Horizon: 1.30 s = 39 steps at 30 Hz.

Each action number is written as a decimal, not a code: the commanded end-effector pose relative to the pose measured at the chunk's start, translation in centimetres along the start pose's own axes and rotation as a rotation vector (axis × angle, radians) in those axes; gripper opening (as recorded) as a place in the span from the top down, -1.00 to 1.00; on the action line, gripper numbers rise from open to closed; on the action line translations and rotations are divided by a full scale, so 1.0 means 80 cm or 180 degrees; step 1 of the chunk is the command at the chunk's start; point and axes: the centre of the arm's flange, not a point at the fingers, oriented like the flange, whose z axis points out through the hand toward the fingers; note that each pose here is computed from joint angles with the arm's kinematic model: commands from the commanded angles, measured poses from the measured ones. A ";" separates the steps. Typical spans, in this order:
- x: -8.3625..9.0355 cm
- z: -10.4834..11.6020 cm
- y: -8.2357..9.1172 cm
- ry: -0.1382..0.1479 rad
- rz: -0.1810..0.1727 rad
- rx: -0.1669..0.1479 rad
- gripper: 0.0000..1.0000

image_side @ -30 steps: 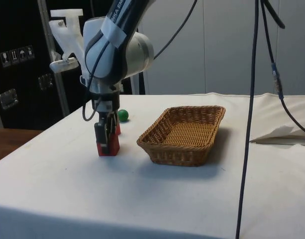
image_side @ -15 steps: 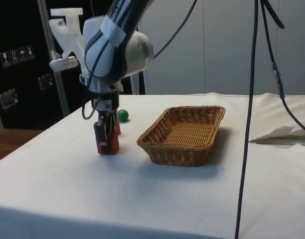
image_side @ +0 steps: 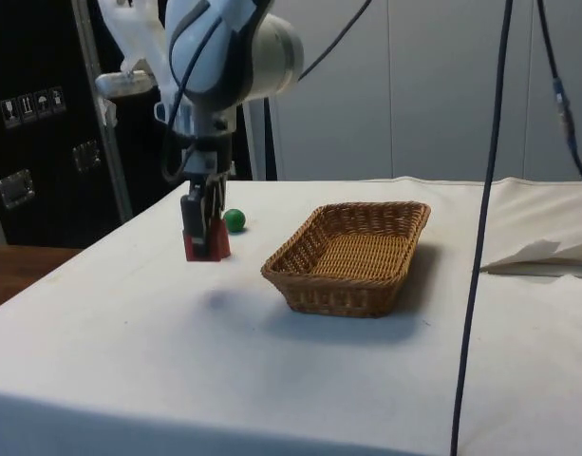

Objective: Pick up the object to the left of the cylinder and place it into the basket.

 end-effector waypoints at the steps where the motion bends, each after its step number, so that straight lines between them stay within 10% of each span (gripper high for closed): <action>1: -0.003 -0.006 0.002 -0.0020 0.0010 -0.0025 0.96; 21: -0.032 -0.075 0.006 0.0041 -0.0030 0.0153 0.96; 39: -0.106 -0.088 0.018 0.0033 -0.0055 0.0280 0.96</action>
